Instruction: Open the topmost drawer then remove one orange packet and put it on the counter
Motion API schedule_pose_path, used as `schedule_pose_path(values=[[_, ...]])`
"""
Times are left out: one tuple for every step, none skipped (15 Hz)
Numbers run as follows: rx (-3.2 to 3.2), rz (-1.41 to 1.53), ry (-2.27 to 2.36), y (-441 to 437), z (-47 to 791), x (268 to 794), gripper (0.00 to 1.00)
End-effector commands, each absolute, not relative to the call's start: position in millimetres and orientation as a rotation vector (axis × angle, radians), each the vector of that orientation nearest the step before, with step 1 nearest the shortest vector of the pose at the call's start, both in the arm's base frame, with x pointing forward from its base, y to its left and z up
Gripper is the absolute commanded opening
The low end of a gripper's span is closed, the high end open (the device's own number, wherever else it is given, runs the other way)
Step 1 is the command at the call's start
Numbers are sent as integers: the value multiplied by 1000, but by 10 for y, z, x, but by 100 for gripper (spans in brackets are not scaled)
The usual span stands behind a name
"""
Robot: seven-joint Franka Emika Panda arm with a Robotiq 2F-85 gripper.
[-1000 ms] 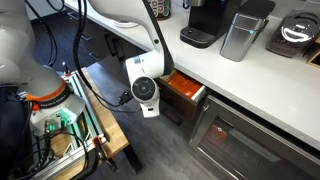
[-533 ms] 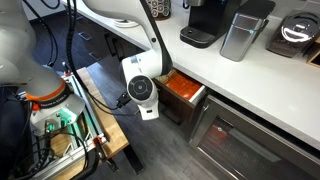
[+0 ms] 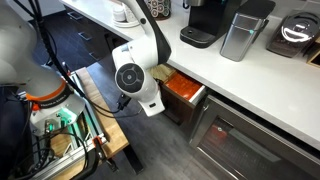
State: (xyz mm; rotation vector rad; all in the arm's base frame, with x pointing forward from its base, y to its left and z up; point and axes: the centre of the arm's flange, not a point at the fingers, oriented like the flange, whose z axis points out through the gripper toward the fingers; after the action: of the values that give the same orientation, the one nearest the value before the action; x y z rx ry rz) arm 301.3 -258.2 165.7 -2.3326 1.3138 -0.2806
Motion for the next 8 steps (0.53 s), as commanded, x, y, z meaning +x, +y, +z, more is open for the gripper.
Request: schedule_pose_path(values=[[-2453, -390, 1105, -2487, 2140, 2927, 100], [-2498, -410, 1037, -2453, 2240, 2976, 100], [-2534, -428, 971, -2416, 2337, 3036, 100], [-2567, -448, 906, -2376, 2416, 3099, 100], [-2595, -476, 839, -2325, 2508, 3199, 100], [-2610, -514, 772, -2283, 2590, 3290, 100], [-2599, -593, 727, -2257, 2675, 3391, 100], [-2581, -501, 822, -2366, 2494, 3358, 100]])
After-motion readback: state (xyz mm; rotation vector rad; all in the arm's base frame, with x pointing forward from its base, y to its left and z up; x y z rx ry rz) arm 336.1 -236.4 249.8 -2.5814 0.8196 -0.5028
